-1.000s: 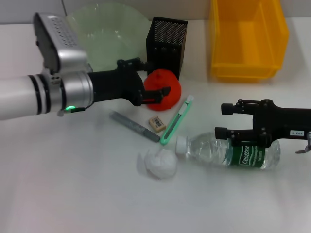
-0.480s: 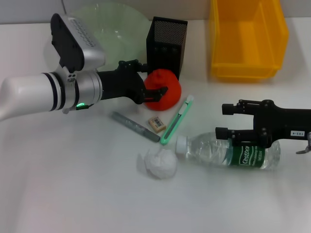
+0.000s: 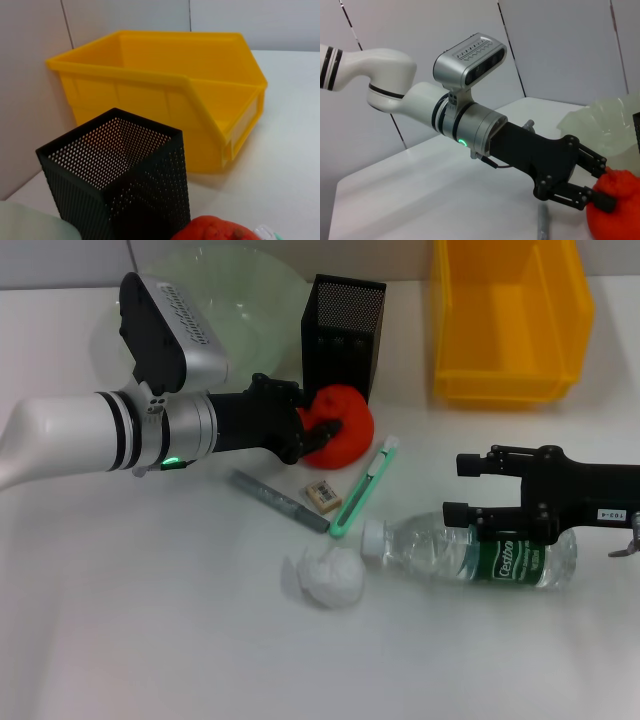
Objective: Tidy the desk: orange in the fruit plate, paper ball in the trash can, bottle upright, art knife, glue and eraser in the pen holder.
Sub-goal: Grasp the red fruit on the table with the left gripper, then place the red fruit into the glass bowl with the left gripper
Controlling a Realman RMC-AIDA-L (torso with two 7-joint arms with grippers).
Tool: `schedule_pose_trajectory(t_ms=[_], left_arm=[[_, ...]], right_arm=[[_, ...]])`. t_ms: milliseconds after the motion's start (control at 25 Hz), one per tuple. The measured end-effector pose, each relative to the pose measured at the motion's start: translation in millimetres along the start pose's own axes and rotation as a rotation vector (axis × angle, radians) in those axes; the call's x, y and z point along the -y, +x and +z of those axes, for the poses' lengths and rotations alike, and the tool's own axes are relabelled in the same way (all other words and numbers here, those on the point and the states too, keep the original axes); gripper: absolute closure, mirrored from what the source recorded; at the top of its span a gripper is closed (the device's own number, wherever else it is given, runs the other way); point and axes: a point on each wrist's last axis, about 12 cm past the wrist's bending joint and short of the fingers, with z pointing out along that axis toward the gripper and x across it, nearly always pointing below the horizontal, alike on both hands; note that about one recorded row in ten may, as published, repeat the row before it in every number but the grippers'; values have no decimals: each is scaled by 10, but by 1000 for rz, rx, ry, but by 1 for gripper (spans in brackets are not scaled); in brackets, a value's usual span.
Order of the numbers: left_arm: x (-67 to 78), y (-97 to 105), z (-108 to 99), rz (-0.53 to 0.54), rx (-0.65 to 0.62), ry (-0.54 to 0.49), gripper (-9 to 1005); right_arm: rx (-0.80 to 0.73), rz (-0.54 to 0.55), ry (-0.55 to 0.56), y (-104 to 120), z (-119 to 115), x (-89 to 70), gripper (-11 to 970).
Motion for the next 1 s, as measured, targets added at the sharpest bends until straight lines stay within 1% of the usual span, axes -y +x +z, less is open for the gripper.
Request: schedule_pose_trajectory(t_ms=[240,400,440,520,600,680,800,840,880,920,1000], left_arm=[[2,0,-2,-3,2,1,715],[15,-5,-10,-15,17,10,772],[30,-24,-29,-37,47,23,787],[17,-85,-167,-88,129,62,807],[-11,-124,-318,-123,192,76,820],[-85,-158,-583,-163,294,48,832],[-139,-154,-786,-210,402,-1,851],[-163,-153,-831,-228,434,-23,857],[-163,-153,-831,-228,434,-23,864],[-265,-132,-939,-289,520,-118,870],[-304,-119,-929,-311,528,-157,887]], right_arm=[[0,2,2,6,0,-2,179],[-1,1,7,8,0,5,179],[-2,1,9,9,1,7,179],[-2,1,12,10,1,10,179],[-2,1,12,10,1,10,179],[-1,1,12,9,1,10,179],[1,1,12,7,3,10,179],[2,0,13,6,4,10,179],[2,0,13,6,3,10,179],[3,-1,12,5,5,9,179],[4,-1,10,1,14,9,179]])
